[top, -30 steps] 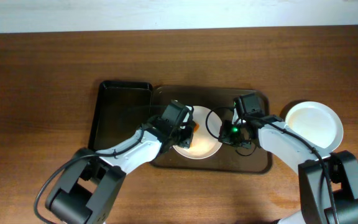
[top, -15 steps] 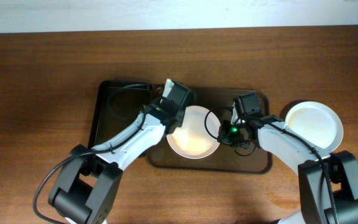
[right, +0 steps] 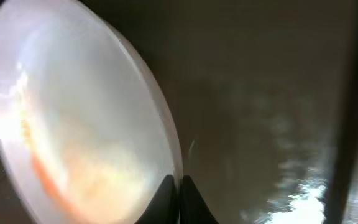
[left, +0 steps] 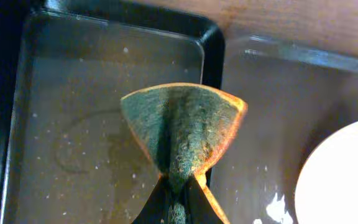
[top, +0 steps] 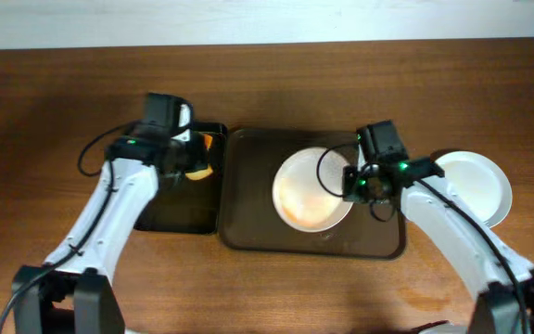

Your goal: Clean dirty plates on tray and stack at the side

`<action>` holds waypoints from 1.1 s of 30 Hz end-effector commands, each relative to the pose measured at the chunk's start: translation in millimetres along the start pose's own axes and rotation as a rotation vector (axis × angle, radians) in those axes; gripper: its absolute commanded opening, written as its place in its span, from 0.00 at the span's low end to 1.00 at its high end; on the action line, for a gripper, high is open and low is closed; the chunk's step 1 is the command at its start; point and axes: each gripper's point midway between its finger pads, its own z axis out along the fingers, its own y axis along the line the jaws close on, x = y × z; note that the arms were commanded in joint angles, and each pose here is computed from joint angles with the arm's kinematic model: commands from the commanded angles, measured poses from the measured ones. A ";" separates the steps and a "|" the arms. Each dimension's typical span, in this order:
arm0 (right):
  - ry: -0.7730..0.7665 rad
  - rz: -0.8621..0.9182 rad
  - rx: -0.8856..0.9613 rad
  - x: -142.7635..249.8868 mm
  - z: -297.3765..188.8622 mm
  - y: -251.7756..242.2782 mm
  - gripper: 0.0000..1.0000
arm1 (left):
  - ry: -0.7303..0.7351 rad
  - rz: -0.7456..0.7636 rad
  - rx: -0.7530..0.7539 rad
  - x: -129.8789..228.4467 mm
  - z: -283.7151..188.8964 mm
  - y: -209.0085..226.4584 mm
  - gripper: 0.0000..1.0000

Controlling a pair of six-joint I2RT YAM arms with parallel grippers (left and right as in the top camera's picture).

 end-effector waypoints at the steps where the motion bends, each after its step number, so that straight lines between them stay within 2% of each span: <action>1: -0.119 -0.059 0.118 -25.0 -38.3 -18.1 0.04 | 0.048 0.028 0.198 16.4 9.3 4.3 0.00; 3: -0.181 -0.081 0.221 -33.0 -57.1 -35.3 0.04 | 0.053 0.029 0.300 22.3 17.8 8.9 0.00; 5: -0.267 -0.107 0.464 -44.3 -81.0 -65.3 0.04 | 0.083 0.017 0.393 30.1 30.6 16.7 0.00; 9: -0.387 -0.181 0.664 -55.3 -107.7 -57.9 0.04 | 0.122 -0.020 0.431 39.1 58.6 31.6 0.00; 12: -0.546 -0.230 0.870 -64.2 -145.1 -43.5 0.04 | 0.158 -0.067 0.392 48.8 78.9 52.4 0.00; 15: -0.578 -0.274 0.861 -62.7 -148.0 -26.0 0.04 | 0.202 -0.091 0.173 60.9 95.6 90.4 0.00; 16: -0.584 -0.282 0.848 -62.1 -147.3 -20.9 0.04 | 0.204 -0.097 0.153 61.3 96.1 93.4 0.00; 17: -0.585 -0.287 0.844 -61.6 -147.2 -19.1 0.04 | 0.200 -0.103 0.245 59.5 93.2 78.2 0.00; 19: -0.583 -0.286 0.843 -61.7 -146.8 -19.4 0.04 | 0.120 0.035 0.651 49.0 65.3 17.6 0.00; 20: -0.583 -0.286 0.842 -61.7 -146.7 -19.4 0.04 | 0.113 0.039 0.664 47.6 64.2 15.9 0.00; 21: -0.581 -0.287 0.837 -61.5 -145.9 -18.9 0.04 | 0.130 0.030 0.582 49.9 72.1 27.4 0.00; 22: -0.575 -0.291 0.821 -61.0 -143.5 -17.3 0.04 | 0.171 -0.024 0.413 55.4 84.8 52.3 0.00; 24: -0.568 -0.294 0.803 -60.4 -140.7 -15.3 0.04 | 0.248 -0.240 -0.004 72.7 95.8 116.5 0.00; 25: -0.563 -0.296 0.788 -60.0 -138.7 -13.8 0.04 | 0.273 -0.339 -0.121 82.0 92.8 133.1 0.00; 26: -0.562 -0.295 0.781 -59.7 -137.8 -13.1 0.04 | 0.286 -0.385 -0.144 86.2 91.3 135.1 0.00; 27: -0.560 -0.296 0.776 -59.5 -137.0 -12.6 0.04 | 0.292 -0.376 -0.061 84.5 92.3 121.4 0.00; 28: -0.560 -0.296 0.775 -59.5 -136.9 -12.4 0.04 | 0.271 -0.243 0.143 74.6 92.5 90.9 0.00; 29: -0.562 -0.289 0.773 -59.5 -136.9 -12.5 0.04 | 0.217 -0.068 0.415 64.2 82.0 50.5 0.00; 30: -0.566 -0.281 0.770 -59.5 -136.9 -12.4 0.04 | 0.190 -0.033 0.500 59.4 75.3 37.9 0.00; 32: -0.572 -0.261 0.759 -59.4 -136.2 -12.1 0.04 | 0.158 -0.018 0.478 51.5 74.0 40.6 0.00; 33: -0.572 -0.261 0.759 -59.3 -136.2 -11.9 0.04 | 0.215 -0.251 0.070 61.2 87.6 102.0 0.00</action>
